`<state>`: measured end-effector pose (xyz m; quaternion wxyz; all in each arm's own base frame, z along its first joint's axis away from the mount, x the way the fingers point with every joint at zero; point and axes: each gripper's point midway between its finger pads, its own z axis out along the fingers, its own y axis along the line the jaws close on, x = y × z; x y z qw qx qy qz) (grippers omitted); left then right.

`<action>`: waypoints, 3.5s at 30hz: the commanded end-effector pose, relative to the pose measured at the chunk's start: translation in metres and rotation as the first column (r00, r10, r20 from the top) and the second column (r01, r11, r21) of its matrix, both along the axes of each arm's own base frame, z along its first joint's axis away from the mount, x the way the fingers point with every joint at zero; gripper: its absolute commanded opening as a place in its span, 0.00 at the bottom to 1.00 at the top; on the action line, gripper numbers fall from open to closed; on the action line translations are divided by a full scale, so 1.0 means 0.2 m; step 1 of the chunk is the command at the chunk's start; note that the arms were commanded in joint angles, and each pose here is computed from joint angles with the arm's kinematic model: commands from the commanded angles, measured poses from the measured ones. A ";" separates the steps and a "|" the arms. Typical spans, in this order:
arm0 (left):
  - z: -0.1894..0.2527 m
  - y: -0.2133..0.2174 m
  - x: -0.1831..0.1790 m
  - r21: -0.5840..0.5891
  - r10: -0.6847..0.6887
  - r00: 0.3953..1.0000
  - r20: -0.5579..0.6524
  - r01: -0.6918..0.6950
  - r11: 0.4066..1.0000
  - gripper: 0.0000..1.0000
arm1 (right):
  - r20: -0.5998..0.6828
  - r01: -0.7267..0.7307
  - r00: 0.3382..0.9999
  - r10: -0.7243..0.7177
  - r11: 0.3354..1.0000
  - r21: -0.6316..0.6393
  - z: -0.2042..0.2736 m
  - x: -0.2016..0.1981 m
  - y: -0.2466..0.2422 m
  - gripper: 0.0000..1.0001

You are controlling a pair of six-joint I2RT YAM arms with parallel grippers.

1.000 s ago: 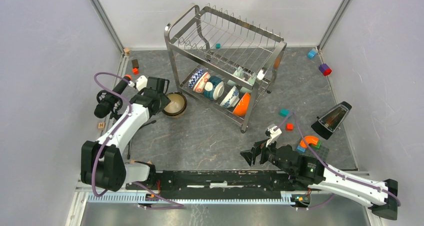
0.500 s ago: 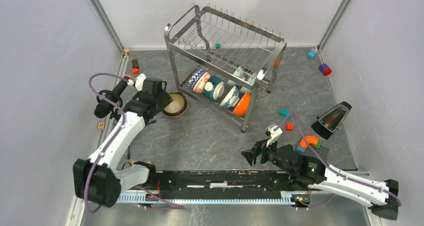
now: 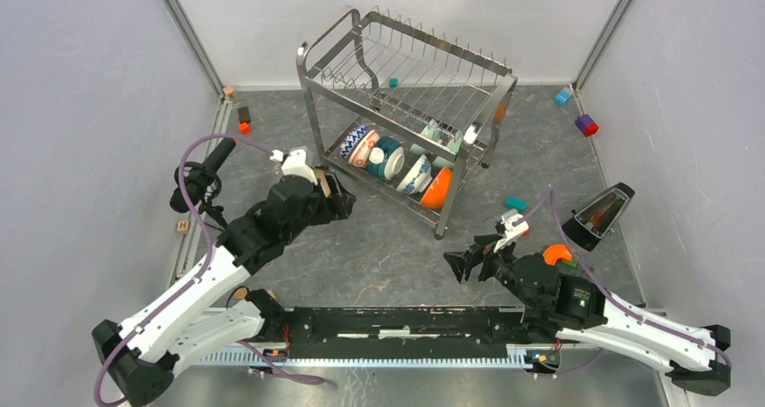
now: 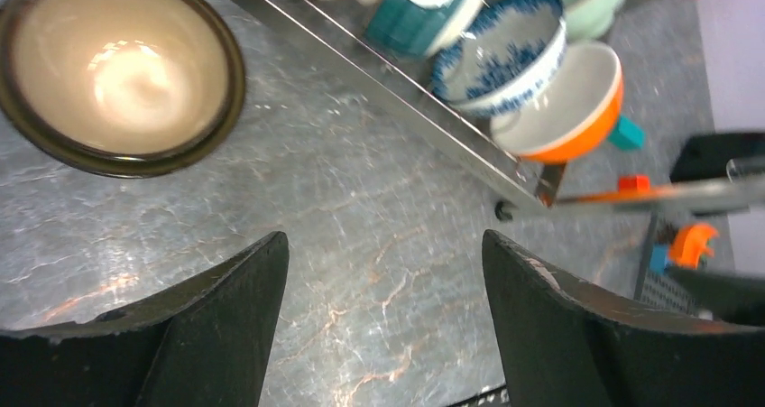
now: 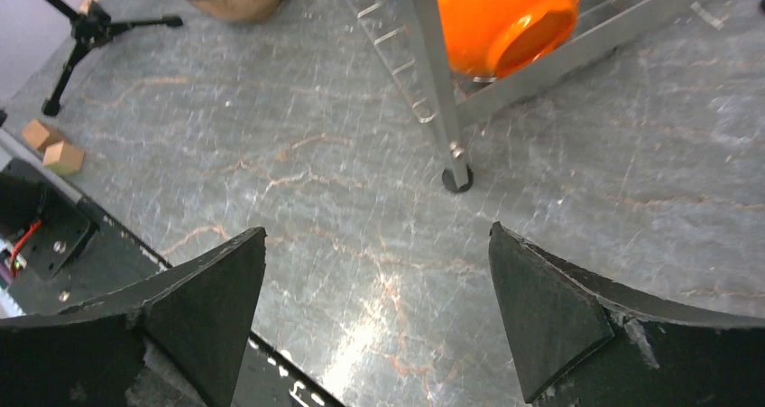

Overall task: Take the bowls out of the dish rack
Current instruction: Place the bowl with the bowl, then adjust the dish rack at the center of the board.

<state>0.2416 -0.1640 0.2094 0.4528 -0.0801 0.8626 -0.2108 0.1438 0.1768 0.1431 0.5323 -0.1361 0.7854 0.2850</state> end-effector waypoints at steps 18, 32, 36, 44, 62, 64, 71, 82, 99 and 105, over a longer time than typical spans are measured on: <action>0.16 -0.17 -0.25 -0.017 -0.300 0.888 0.349 0.327 0.945 0.92 | 0.280 0.213 0.937 -0.209 0.977 0.014 0.34 0.24 -0.05 0.96; 0.11 -0.18 -0.28 0.009 -0.330 0.889 0.317 0.345 0.939 0.94 | 0.454 0.346 0.846 -0.281 0.936 -0.067 0.50 0.43 -0.02 0.89; 0.12 -0.18 -0.29 0.008 -0.330 0.885 0.328 0.346 0.938 0.94 | 0.439 0.347 0.854 -0.279 0.934 -0.081 0.50 0.53 -0.01 0.85; 0.13 -0.18 -0.29 0.015 -0.336 0.882 0.331 0.351 0.936 0.94 | 0.422 0.294 0.873 -0.244 0.954 -0.059 0.49 0.61 0.06 0.72; 0.11 -0.18 -0.28 0.020 -0.326 0.889 0.322 0.338 0.941 0.94 | 0.368 0.295 0.892 -0.262 0.955 -0.035 0.39 0.69 0.08 0.39; 0.11 -0.18 -0.28 0.020 -0.325 0.889 0.322 0.336 0.941 0.94 | 0.360 0.303 0.892 -0.273 0.953 -0.028 0.39 0.70 0.08 0.37; 0.11 -0.18 -0.28 0.020 -0.325 0.889 0.322 0.337 0.941 0.94 | 0.326 0.330 0.896 -0.302 0.943 -0.034 0.34 0.73 0.08 0.33; 0.13 -0.21 -0.26 0.031 -0.336 0.887 0.318 0.344 0.938 0.94 | 0.325 0.296 0.912 -0.249 0.949 -0.104 0.36 0.62 -0.01 0.84; 0.33 -0.36 -0.18 0.043 -0.371 0.857 0.357 0.381 0.923 1.00 | 0.312 0.188 0.937 -0.160 0.980 -0.062 0.54 0.35 -0.17 0.98; 0.45 -0.45 -0.18 -0.001 -0.400 0.807 0.434 0.445 0.896 1.00 | 0.294 0.253 0.925 -0.240 0.967 -0.005 0.48 0.31 -0.28 0.98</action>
